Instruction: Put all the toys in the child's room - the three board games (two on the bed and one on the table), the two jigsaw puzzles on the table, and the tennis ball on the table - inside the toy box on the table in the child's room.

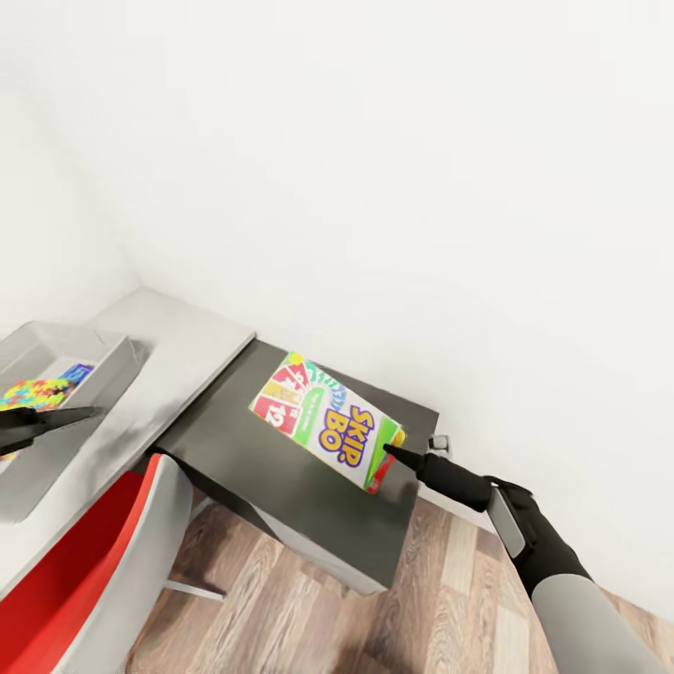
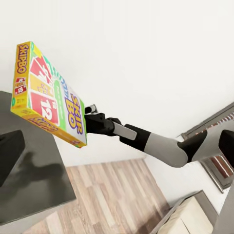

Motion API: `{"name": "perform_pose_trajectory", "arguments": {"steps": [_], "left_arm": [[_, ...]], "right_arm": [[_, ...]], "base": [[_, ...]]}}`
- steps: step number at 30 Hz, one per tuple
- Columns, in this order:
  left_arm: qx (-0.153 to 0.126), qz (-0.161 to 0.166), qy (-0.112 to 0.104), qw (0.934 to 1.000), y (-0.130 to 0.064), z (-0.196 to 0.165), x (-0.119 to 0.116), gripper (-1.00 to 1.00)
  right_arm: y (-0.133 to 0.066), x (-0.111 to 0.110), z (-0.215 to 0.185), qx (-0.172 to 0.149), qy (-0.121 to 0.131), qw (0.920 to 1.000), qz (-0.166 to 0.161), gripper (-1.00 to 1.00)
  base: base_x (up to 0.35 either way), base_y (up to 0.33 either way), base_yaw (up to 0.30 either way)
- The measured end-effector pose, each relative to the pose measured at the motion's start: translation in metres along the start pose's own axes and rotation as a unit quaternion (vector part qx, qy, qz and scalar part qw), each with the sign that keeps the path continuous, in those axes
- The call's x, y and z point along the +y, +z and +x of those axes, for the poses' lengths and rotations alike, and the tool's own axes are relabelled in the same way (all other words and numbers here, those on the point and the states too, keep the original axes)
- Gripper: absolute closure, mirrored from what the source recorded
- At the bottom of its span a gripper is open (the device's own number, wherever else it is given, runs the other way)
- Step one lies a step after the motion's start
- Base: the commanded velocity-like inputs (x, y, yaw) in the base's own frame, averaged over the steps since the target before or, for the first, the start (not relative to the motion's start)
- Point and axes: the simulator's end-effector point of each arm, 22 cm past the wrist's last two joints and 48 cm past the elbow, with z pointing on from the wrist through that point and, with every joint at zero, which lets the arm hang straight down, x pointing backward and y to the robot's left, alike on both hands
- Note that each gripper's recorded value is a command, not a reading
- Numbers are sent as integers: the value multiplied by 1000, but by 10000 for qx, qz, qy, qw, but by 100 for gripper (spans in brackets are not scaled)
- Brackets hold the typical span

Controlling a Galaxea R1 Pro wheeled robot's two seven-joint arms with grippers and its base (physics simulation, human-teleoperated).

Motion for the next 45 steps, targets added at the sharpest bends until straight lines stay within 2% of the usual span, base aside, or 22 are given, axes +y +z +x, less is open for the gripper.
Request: {"name": "perform_pose_trajectory", "arguments": {"steps": [8,17,36,45], "left_arm": [[-122,-50,144,9998,-7,-9,-6,-100],[-143,-43,206,9997,-9,-12,-11,-100],[-181,-26,320,9993,-11,-17,-22,-100],[-196,-15,375,9991,-12,-19,-28,-100]], "right_arm": [[-1,3,2,10,-10,10000,4,100],[0,8,0,9,-54,10000,-21,100],[1,19,-6,-10,-159,9998,-71,100],[2,25,-8,-16,-210,9997,-96,100]], "base": [[-20,73,214],[-142,197,216],[-166,95,218],[0,229,218]]}}
